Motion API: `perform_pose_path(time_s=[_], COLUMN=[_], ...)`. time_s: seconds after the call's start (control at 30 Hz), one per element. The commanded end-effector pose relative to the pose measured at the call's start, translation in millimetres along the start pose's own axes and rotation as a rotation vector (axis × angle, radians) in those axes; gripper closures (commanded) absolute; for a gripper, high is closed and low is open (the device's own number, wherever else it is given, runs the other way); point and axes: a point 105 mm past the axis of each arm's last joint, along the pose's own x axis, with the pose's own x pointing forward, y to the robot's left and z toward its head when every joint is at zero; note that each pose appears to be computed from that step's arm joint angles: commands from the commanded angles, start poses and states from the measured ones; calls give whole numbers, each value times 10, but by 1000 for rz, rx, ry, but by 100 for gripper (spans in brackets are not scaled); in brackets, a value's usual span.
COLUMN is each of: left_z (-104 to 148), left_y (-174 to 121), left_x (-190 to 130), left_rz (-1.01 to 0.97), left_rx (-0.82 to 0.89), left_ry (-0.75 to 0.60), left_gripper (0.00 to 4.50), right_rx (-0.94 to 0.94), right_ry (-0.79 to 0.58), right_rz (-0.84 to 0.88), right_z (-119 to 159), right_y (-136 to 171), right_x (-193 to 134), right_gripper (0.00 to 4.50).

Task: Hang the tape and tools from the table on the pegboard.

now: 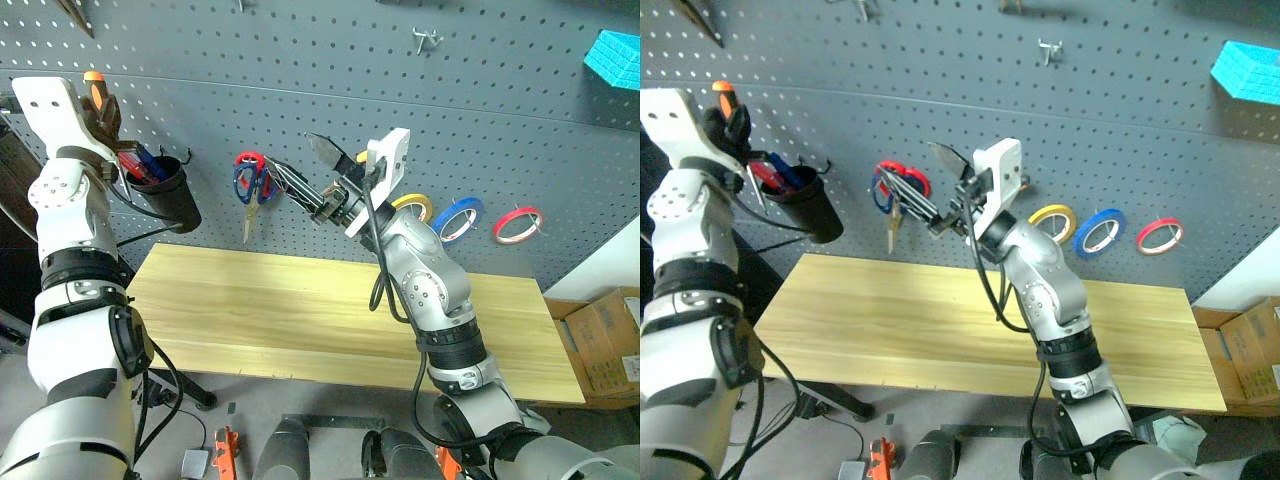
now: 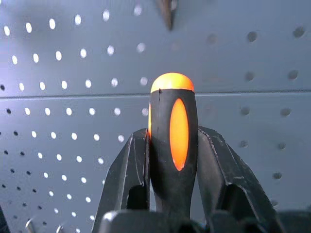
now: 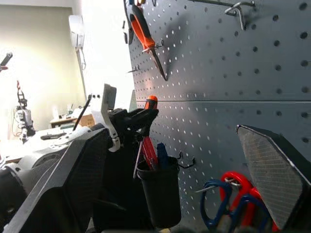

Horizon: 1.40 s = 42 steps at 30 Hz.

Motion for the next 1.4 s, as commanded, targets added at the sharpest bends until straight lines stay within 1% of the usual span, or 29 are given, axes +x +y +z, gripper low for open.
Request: perform_pose_path(time_s=[0.03,0.13,0.2,0.37,0.47,0.6,0.8,1.07,1.4], left_z=[130,215,344,773,890,829,539,445,215], left_y=[-34,-61,-118,-310,-395,-439,-381,-352,-293], left_x=[-22,-30,-5,110,168,184,129,103,60], left_rz=[-7,-22,-53,-146,-165,-174,-165,-158,-132], left_rx=[-7,-14,-27,-54,-60,-63,-67,-71,-76], left_ry=[-59,-81,-114,-224,-252,-241,-186,-169,-113], left_gripper=[353,353,353,353,353,353,353,353,353], right_rx=[-38,-36,-37,-37,-36,-40,-46,-48,-48], right_ry=[-48,-40,-37,-36,-39,-40,-40,-34,-25], right_rz=[16,22,24,31,35,29,1,-12,-22], right_z=[144,129,124,115,113,111,119,115,100], right_y=[64,66,60,59,68,61,18,7,5], right_x=[3,10,13,44,60,54,-3,-38,-67], right_gripper=[0,0,0,0,0,0,0,0,0])
